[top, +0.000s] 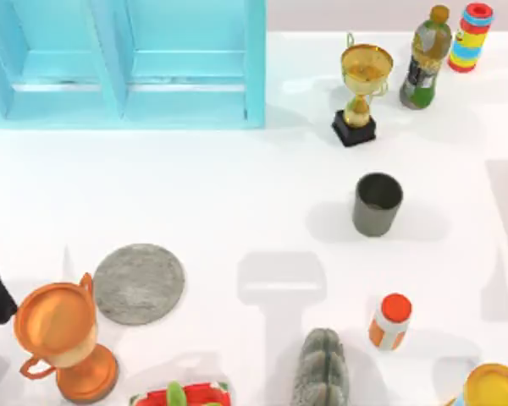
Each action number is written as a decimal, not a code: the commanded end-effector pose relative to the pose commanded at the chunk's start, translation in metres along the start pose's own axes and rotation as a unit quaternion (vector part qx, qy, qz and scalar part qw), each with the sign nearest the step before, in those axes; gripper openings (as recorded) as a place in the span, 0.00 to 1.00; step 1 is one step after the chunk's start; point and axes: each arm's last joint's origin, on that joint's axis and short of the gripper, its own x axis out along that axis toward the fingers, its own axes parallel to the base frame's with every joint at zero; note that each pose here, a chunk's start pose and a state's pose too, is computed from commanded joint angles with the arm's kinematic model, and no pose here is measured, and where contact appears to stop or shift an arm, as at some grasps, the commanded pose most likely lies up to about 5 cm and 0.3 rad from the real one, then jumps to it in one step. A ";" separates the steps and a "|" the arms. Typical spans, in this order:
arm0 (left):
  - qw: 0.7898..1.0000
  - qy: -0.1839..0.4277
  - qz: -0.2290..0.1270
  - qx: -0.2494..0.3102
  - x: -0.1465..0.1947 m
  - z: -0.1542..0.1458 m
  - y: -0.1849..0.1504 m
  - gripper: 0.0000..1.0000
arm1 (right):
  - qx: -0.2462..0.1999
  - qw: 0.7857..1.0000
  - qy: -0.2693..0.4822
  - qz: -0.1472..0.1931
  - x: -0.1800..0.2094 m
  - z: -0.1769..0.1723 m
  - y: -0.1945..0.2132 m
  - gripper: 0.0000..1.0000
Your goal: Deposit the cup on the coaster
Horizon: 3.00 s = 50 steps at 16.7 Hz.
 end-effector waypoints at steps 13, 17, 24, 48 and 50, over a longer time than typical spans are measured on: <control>0.936 0.210 0.045 -0.278 0.050 0.107 -0.008 1.00 | 0.000 1.000 0.000 0.000 0.000 0.000 0.000 1.00; 0.831 0.351 0.122 -0.414 0.131 0.137 -0.029 1.00 | 0.000 1.000 0.000 0.000 0.000 0.000 0.000 1.00; 0.609 0.501 0.300 -0.536 0.266 0.113 -0.123 1.00 | 0.000 1.000 0.000 0.000 0.000 0.000 0.000 1.00; 0.425 0.574 0.416 -0.563 0.260 0.057 -0.354 1.00 | 0.000 1.000 0.000 0.000 0.000 0.000 0.000 1.00; 0.425 0.574 0.415 -0.563 0.262 0.037 -0.362 1.00 | 0.000 1.000 0.000 0.000 0.000 0.000 0.000 1.00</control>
